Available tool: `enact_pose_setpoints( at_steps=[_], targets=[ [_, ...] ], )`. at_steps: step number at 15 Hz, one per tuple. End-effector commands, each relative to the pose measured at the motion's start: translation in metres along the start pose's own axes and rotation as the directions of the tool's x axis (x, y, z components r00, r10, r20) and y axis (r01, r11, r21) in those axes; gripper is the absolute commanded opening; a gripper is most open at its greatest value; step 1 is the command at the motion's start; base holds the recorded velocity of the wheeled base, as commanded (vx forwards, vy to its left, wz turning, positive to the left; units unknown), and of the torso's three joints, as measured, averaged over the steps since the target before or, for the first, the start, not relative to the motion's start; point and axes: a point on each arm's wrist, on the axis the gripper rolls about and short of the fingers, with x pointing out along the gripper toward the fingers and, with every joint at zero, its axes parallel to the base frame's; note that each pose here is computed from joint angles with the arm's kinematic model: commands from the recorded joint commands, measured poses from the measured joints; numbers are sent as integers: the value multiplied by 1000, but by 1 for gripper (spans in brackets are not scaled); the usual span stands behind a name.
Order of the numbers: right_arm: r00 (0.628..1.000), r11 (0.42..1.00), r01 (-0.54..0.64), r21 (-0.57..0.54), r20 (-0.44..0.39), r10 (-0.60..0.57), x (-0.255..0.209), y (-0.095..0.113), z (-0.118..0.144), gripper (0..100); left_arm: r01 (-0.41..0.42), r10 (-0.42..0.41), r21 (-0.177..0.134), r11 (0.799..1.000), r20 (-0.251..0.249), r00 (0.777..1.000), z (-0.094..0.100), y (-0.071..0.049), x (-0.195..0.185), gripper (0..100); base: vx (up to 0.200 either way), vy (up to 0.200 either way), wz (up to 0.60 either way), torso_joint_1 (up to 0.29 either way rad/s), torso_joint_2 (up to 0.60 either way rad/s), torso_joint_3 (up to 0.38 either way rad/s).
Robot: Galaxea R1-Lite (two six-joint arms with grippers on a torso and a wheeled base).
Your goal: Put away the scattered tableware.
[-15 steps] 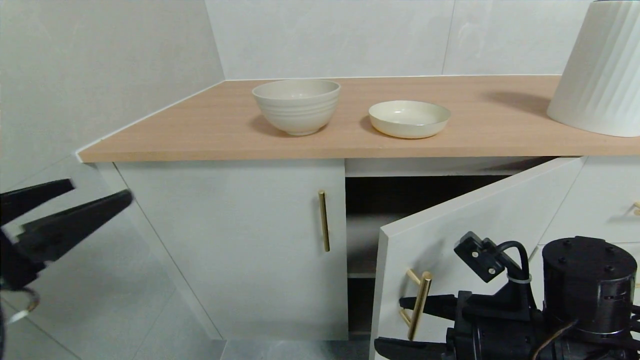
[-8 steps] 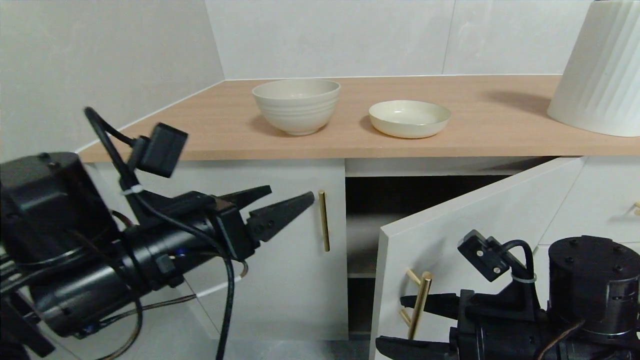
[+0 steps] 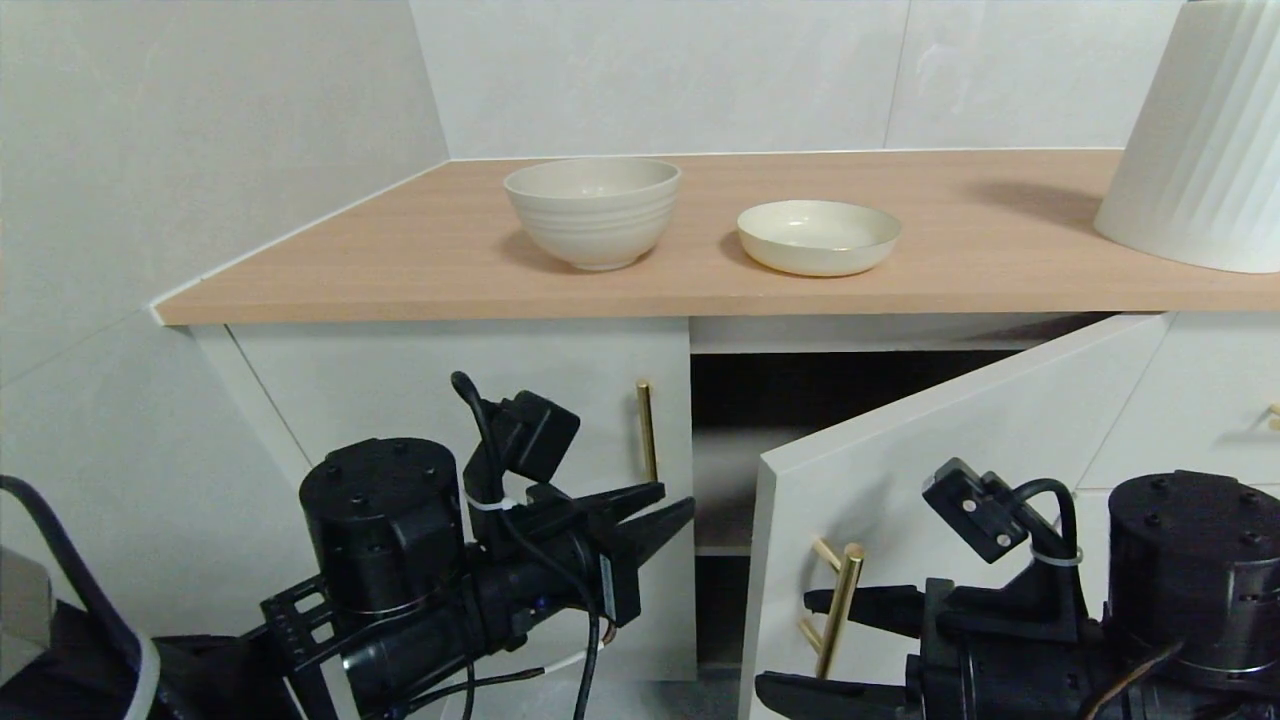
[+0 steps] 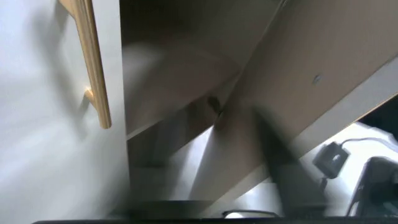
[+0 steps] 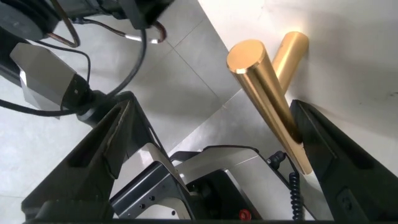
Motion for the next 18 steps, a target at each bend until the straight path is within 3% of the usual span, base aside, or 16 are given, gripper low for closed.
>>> enact_pose_setpoints(
  at_steps=[1, 4, 8, 12, 16, 18],
  targets=[
    [1000, 1000, 1, 0, 1, -1, 0, 0, 0, 100, 5, -5, 6, 1000, -3, 1000, -3, -1, 4, 0, 0, 0, 0, 0, 0, 0],
    [1000, 1000, 0, 0, 2, 0, -1, 0, 0, 100, 27, -27, 12, 1000, 44, 999, 6, -3, 10, 0, 0, 0, 0, 0, 0, 0],
    [1000, 1000, 16, 3, 14, -17, -3, -3, 2, 100, 74, -74, 15, 997, 18, 997, -2, -6, 36, 0, 0, 0, 0, 0, 0, 0],
    [1000, 1000, 25, 5, 16, -26, -4, -4, 1, 100, 176, -176, 19, 984, 3, 984, -1, -8, 38, 0, 0, 0, 0, 0, 0, 0],
    [998, 999, 53, 12, 25, -54, -7, -10, 2, 100, 188, -189, 23, 982, 12, 982, 0, -8, 45, 0, 0, 0, 0, 0, 0, 0],
    [986, 986, 154, -62, 67, -150, -18, -25, 7, 100, 219, -219, 28, 975, 24, 975, 5, -9, 48, 0, 0, 0, 0, 0, 0, 0]
  ],
)
